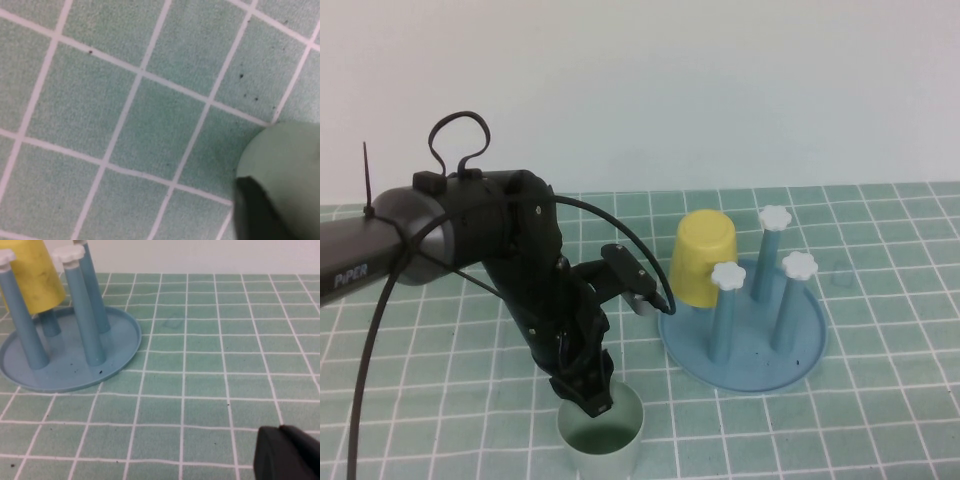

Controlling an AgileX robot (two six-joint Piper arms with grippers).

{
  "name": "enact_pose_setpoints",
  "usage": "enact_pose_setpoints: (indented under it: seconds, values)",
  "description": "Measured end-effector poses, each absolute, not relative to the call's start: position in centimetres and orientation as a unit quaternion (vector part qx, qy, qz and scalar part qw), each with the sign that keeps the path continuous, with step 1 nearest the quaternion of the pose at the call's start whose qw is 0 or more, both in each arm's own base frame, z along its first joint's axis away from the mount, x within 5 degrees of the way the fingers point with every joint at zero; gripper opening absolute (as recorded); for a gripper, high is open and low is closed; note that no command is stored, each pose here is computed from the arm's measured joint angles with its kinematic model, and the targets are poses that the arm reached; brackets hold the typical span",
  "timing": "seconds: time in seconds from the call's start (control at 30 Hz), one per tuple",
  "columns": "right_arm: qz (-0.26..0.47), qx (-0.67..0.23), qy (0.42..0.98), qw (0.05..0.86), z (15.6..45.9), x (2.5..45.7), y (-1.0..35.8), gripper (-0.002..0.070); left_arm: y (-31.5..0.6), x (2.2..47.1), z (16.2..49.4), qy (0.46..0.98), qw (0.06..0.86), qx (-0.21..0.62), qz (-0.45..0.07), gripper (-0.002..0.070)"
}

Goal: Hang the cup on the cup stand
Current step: Pick up the cup from the table, then adjust the cup with two arms

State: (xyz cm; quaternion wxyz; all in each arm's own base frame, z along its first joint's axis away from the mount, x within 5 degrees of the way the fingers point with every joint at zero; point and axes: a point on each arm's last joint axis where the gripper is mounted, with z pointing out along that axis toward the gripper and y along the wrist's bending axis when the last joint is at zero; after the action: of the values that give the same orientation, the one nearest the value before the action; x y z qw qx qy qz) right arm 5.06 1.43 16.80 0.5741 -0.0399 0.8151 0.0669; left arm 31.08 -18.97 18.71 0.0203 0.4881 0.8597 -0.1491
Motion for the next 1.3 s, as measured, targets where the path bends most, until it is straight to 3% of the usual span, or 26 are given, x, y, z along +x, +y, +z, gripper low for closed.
enact_pose_setpoints:
  seconds: [0.13, 0.17, 0.2, 0.57, 0.93, 1.3]
  values:
    - [0.067, -0.040, 0.815, 0.574, 16.8, 5.1, 1.4, -0.0001, -19.0, 31.1, 18.7, 0.860, 0.021, 0.486, -0.152, 0.0000]
    - [0.067, -0.040, 0.815, 0.574, 16.8, 5.1, 1.4, -0.0001, -19.1, 31.1, 18.7, 0.860, 0.021, 0.485, -0.154, 0.0029]
    - [0.067, -0.040, 0.815, 0.574, 16.8, 5.1, 1.4, -0.0001, -19.1, 31.0, 18.7, 0.861, 0.019, 0.484, -0.157, 0.0000]
    - [0.067, -0.040, 0.815, 0.574, 16.8, 5.1, 1.4, -0.0001, -19.5, 30.4, 21.7, 0.850, 0.071, 0.487, -0.191, 0.0012]
    - [0.067, -0.040, 0.815, 0.574, 16.8, 5.1, 1.4, -0.0001, -20.0, 29.6, 28.8, 0.794, 0.264, 0.498, -0.227, 0.0012]
    - [0.057, -0.053, 0.814, 0.575, 16.8, 5.1, 1.4, -0.0001, -19.4, 28.0, 30.9, 0.772, 0.290, 0.515, -0.235, 0.0012]
